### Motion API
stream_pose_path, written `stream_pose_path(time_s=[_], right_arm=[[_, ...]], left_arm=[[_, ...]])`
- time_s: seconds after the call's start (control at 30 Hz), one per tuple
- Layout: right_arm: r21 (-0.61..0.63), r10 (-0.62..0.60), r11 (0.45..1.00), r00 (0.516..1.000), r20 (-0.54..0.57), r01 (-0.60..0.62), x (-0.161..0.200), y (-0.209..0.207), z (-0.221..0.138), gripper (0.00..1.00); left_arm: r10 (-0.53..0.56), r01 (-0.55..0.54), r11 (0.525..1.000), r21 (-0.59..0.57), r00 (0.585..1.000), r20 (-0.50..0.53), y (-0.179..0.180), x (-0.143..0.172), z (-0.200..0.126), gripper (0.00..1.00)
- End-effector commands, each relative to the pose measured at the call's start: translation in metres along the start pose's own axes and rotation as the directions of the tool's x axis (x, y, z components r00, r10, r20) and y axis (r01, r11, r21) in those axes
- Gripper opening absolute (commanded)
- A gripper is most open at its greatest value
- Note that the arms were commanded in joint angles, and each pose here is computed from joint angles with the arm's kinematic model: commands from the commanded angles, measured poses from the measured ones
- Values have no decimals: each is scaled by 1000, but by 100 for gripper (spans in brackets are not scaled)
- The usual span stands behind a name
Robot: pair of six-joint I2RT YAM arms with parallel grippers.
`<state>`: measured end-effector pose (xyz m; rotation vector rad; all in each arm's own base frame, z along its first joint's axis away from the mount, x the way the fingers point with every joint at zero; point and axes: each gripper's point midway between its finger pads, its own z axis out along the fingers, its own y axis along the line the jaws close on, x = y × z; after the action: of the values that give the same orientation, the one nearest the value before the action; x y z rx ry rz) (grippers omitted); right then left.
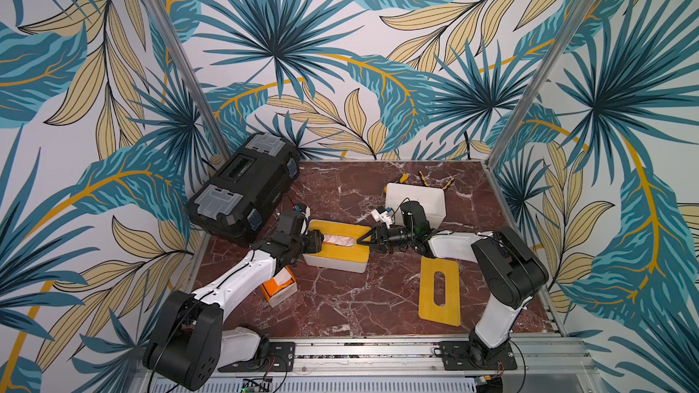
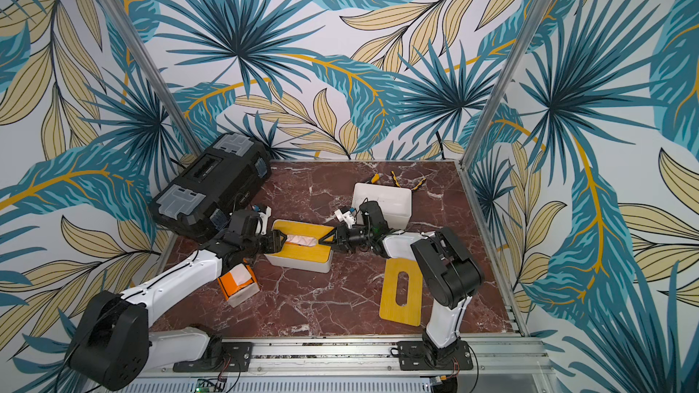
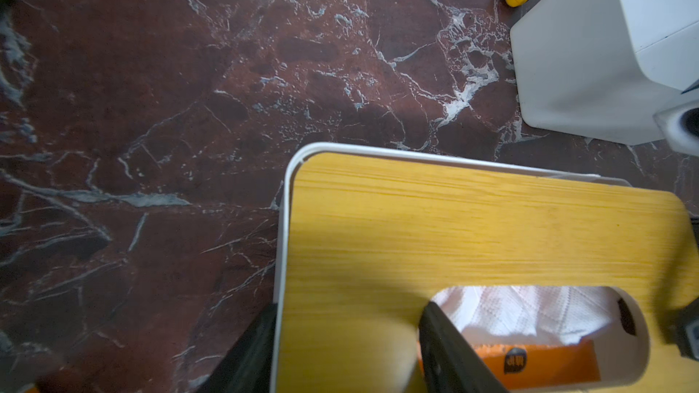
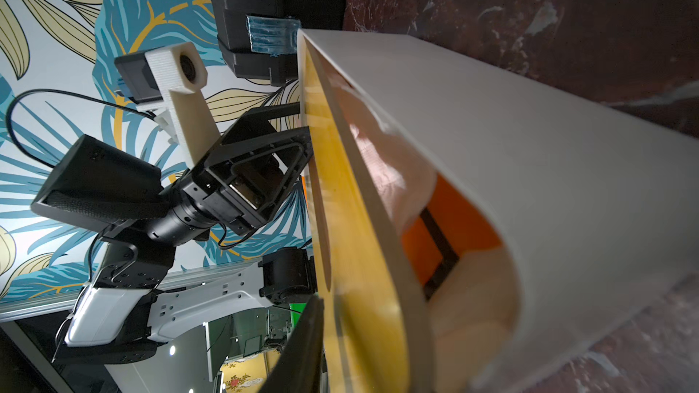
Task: Put the tissue paper into the tissue box
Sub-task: Close the box lid on the tissue box.
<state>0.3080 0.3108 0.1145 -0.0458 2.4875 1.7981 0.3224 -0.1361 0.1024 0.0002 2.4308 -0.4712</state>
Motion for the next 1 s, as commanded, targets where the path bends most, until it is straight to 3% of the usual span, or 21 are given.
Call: stream_pose_path(time_s=[0.0,0.5,0.83,0.97], right_arm=[[127,69,990,998,-4,-68,10,-34,-7,28],[216,35,976,999,15,-37,15,-31,-51,33],[251,-20,968,1000,22,14,16,-30,-50,50],[266,-43,963,999,27,34,12,-27,-47,50]], left_arm=[[29,-29,1000,1,998,-57,-2,12,2,59],[27,-26,1000,15,998,-58,-4,11,3,59],[28,-27,999,26,998,-54,-7,9,1,59],[28,-26,999,27,998,-54,-8,8,0,59]])
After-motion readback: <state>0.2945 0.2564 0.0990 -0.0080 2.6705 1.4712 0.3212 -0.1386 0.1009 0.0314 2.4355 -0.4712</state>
